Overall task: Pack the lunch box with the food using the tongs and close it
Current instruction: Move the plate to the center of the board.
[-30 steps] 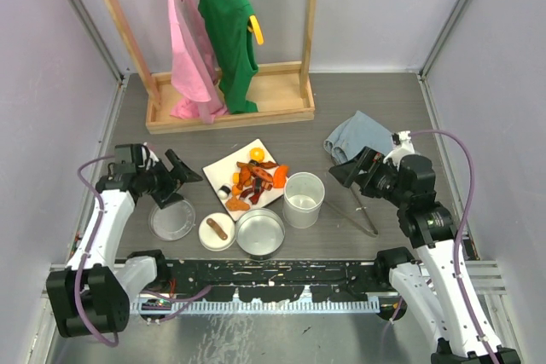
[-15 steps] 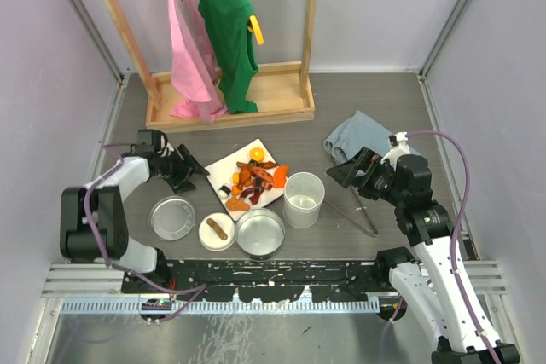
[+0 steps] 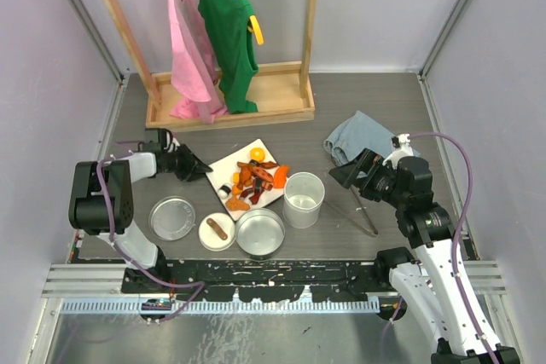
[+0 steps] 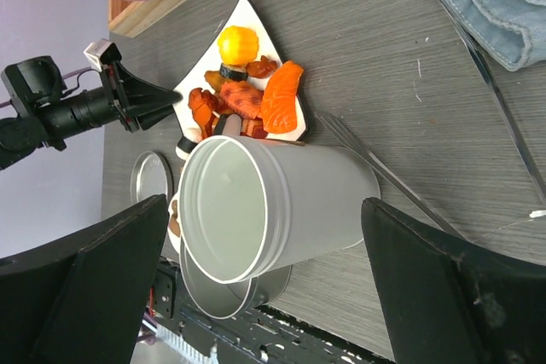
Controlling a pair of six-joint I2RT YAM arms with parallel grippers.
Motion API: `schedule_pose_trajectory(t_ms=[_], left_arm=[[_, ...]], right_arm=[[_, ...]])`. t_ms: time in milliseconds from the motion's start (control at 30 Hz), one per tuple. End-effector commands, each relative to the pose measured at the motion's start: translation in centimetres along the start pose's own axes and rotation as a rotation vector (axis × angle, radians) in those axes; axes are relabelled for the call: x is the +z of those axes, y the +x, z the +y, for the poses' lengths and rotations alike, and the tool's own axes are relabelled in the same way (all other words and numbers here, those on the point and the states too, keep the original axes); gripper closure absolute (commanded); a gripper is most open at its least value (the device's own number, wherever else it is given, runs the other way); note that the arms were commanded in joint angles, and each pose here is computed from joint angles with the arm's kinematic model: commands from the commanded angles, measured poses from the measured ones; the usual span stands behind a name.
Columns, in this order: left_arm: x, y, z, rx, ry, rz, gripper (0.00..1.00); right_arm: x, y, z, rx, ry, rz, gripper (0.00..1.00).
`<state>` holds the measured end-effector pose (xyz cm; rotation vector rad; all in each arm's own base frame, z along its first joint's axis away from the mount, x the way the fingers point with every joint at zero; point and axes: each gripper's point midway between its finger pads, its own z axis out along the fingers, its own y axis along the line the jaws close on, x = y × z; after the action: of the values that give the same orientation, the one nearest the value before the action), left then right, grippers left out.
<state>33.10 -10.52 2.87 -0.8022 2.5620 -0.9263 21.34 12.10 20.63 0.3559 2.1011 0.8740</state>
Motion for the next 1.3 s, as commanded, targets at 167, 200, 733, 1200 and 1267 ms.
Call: schedule_pose_trajectory(t_ms=[167,200,733,1200,1267], left_arm=[[2.0,-2.0,-1.6,0.003,0.119,-0.058,0.97],[2.0,-2.2,-1.7,0.003,0.118,-0.068,0.99],[0.2,-7.4,1.0,-0.031,0.029,-0.238,1.00],[-2.3,-9.2,0.2,-0.024,0.013,-0.213,0.68],[-2.8,-8.6,0.3,-0.027,0.000,-0.202,0.60]], right_arm=[[-0.1,-1.0,-0.1,-0.038,0.017,-0.039,0.00],[-0.1,-0.9,-0.3,-0.038,0.023,-0.037,0.00],[-0.1,-0.7,-1.7,-0.062,0.088,-0.035,0.00],[0.1,-0.7,-1.5,-0.072,0.089,-0.003,0.00],[0.0,-0.7,-1.4,-0.073,0.088,-0.004,0.00]])
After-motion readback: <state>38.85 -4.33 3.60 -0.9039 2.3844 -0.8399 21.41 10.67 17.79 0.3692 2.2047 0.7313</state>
